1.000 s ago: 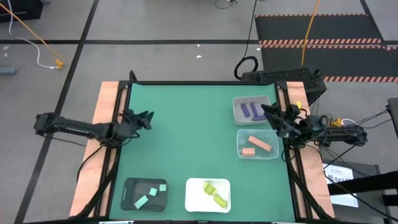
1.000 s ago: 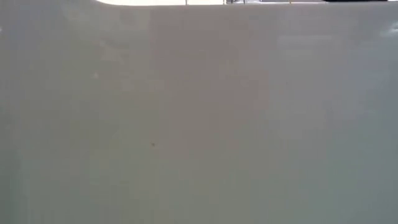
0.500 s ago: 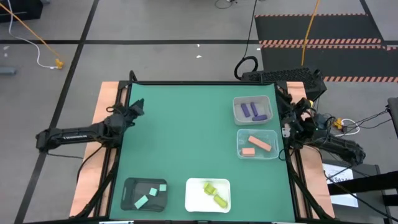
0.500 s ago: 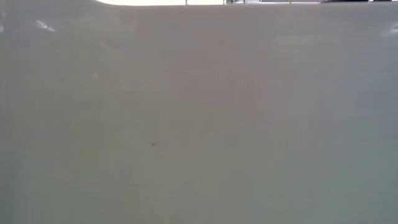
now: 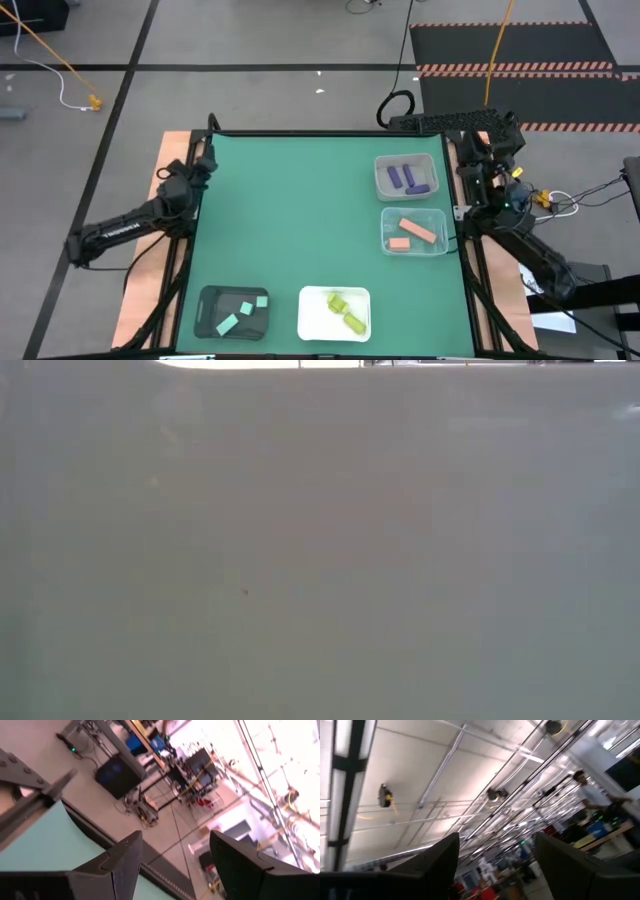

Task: Sort & place blocks by color
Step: Return to Home Position

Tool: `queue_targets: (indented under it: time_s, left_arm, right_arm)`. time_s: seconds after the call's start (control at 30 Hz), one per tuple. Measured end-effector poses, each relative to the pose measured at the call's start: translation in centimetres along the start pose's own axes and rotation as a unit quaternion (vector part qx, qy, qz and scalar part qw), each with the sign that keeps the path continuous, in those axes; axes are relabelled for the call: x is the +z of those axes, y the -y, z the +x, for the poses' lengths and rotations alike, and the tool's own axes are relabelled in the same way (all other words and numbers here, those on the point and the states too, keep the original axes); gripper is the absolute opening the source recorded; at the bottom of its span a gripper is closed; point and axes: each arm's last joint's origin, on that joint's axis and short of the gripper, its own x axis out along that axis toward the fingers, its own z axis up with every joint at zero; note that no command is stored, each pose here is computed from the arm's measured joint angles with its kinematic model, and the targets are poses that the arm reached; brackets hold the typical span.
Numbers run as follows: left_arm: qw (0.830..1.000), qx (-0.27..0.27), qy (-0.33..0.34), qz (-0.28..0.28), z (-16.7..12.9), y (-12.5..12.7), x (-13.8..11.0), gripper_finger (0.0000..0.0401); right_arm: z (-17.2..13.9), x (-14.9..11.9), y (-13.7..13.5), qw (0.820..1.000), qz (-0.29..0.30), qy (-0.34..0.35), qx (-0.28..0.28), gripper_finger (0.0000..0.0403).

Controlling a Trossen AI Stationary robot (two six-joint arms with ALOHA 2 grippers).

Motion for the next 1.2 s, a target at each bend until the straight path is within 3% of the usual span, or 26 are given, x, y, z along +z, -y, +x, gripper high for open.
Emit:
queue_targets:
  time_s: [0.53, 1.2]
  left_arm:
    - [0.998, 0.021, 0.060, -0.023, 0.4, -0.4, 1.2, 0.0232]
    - [0.998, 0.021, 0.060, -0.023, 0.4, -0.4, 1.2, 0.0232]
  right_arm:
    - [0.1, 1.7, 2.3, 0.981, -0.121, 0.095, -0.122, 0.0251]
    - [0.1, 1.8, 2.4, 0.979, -0.127, 0.099, -0.128, 0.0251]
